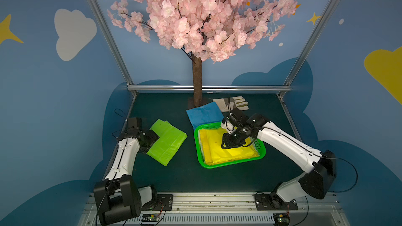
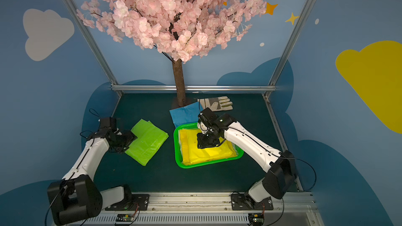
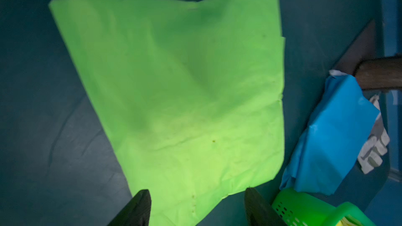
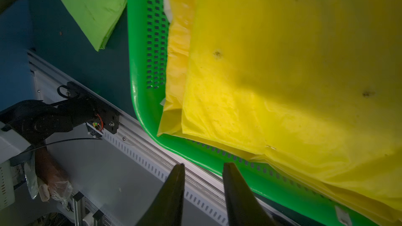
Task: Put the folded raincoat in the basket
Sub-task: Adjust the raincoat at the center of the board, then move the basket to the center of the board.
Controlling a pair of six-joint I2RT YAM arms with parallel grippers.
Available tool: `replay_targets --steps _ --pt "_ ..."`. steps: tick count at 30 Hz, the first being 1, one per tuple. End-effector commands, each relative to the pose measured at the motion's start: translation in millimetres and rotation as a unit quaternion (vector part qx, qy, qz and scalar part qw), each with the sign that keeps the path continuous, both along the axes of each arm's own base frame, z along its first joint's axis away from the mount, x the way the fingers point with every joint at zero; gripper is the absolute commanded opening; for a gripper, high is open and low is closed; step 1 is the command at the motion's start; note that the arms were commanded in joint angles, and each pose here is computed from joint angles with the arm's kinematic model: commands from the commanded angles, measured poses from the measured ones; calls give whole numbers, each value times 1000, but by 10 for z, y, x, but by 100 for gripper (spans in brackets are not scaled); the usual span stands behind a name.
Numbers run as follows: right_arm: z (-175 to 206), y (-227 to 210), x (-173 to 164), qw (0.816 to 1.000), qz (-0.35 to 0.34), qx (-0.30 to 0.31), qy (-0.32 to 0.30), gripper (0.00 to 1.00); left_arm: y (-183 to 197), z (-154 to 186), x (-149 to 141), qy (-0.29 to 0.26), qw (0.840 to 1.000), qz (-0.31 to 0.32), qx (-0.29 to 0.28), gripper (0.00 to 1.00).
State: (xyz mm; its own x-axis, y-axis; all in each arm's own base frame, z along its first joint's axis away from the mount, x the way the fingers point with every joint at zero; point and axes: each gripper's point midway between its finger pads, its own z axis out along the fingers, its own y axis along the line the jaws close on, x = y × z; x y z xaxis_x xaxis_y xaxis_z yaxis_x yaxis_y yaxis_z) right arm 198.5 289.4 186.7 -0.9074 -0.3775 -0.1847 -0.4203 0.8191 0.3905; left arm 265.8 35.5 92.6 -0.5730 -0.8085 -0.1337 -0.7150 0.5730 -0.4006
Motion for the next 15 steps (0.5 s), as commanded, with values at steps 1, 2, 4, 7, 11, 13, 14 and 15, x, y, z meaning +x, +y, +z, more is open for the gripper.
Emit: replay_targets --steps 1,2,4,7,11,13,14,15 --pt "65 473 5 999 33 14 -15 36 -7 4 -5 -26 998 33 -51 68" --pt "35 625 7 999 43 9 -24 36 1 -27 -21 -30 997 40 -63 67" --pt "-7 927 -33 997 70 6 -37 36 21 -83 -54 -36 995 53 -78 66" --pt "-87 1424 -152 991 126 0 -53 36 61 -131 -105 -39 994 66 -79 65" --pt "-333 1806 -201 986 155 -50 -44 35 128 -112 -143 -43 994 75 -68 65" --pt "-530 1804 -136 985 144 -87 -31 34 151 -98 -144 -46 994 78 -68 65" --pt "-654 1754 -94 985 135 -109 -23 34 152 -97 -143 -47 993 79 -69 65" --pt "-736 1695 -37 984 123 -124 -17 34 149 -100 -142 -47 993 78 -70 65"
